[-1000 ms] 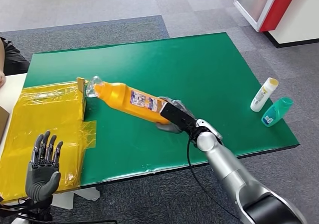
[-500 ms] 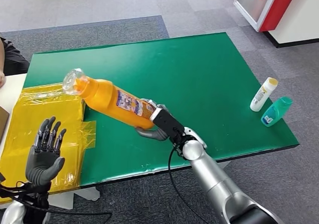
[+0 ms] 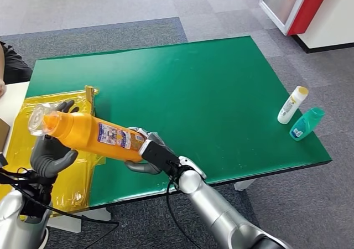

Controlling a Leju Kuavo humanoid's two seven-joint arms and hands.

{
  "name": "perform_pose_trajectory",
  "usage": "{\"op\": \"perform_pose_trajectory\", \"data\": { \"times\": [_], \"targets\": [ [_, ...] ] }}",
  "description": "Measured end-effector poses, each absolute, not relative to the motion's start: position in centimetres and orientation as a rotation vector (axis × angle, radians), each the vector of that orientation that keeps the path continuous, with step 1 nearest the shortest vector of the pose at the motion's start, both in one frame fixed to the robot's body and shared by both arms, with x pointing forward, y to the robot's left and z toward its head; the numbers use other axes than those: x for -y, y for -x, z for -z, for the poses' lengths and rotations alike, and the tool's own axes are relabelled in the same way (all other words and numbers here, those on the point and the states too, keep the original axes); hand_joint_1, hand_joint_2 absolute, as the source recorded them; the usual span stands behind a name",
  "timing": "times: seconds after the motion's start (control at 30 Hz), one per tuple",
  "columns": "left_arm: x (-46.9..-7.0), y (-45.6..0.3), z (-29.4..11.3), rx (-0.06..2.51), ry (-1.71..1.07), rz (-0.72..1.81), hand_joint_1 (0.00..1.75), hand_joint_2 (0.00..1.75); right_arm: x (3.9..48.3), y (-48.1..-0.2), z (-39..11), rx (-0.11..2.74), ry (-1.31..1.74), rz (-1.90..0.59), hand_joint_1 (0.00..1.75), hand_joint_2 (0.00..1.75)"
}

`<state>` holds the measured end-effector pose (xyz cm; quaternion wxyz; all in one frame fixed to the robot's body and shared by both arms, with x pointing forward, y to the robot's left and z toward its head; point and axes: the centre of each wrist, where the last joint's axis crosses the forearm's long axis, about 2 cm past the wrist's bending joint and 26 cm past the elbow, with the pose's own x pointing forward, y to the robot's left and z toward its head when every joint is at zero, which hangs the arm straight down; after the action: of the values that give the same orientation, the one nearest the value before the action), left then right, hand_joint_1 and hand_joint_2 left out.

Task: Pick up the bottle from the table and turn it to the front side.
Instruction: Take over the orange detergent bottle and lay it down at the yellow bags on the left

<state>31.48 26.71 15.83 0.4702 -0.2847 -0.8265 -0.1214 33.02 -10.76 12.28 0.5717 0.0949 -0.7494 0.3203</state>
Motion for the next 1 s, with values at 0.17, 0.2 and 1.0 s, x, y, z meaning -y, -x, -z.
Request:
{"op": "perform_pose_trajectory", "data": {
  "times": [0.17,0.2,1.0],
  "targets": [
    [-26.2,-31.8,-16.3,2.016,0.735,0.357,0.00,1.75,10.5,-32.8,-11.4,1.725,-0.220,-0.766,1.75,1.75],
    [-26.1,-31.8,-16.3,2.014,0.738,0.364,0.00,1.75,10.5,-32.8,-11.2,1.721,-0.220,-0.767,1.75,1.75],
    [-24.6,-31.7,-16.1,1.955,0.635,0.465,1.75,1.75,10.8,-32.4,-9.1,1.638,-0.192,-0.787,1.75,1.75]
  ]
}}
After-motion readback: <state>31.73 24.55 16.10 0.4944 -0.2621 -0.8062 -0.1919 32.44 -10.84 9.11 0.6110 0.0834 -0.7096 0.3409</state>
